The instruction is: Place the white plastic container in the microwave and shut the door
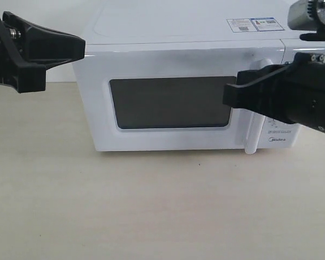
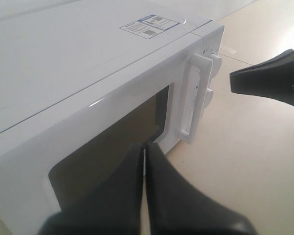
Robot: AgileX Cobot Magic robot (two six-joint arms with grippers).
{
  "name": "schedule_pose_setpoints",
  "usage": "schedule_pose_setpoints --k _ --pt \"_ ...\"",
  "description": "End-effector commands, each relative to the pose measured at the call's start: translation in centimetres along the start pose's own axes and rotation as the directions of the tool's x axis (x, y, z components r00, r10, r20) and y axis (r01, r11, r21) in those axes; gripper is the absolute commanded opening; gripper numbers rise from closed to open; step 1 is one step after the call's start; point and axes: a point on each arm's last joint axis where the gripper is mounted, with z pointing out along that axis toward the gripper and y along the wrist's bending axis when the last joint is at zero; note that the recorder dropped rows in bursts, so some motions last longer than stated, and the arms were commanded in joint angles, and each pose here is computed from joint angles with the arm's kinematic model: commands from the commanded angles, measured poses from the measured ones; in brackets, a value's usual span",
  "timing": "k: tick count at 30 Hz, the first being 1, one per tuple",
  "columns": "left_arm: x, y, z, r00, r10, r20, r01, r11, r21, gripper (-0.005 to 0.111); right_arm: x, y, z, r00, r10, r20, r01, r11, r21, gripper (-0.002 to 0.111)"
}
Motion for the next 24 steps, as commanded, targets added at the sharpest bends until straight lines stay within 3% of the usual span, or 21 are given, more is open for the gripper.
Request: schedule_pose_setpoints --k 1,8,24 --pt "0.02 -0.10 -0.06 1.000 -0.006 0.001 0.006 1.000 0.002 0.004 0.37 -0.04 -1.48 1.000 -0.003 -0.018 0.003 1.000 -0.025 0.000" --pt "0.02 -0.10 -0.06 1.000 -0.006 0.001 0.006 1.000 0.002 0.004 1.09 0.36 -2.14 0.993 -0.004 -0.115 -0.005 0.997 -0.072 0.000" --pt "0.01 -0.08 -0.06 1.000 -0.006 0.002 0.006 1.000 0.000 0.004 1.08 0.35 -2.14 0.994 -0.004 -0.113 -0.004 0.997 -0.071 0.000"
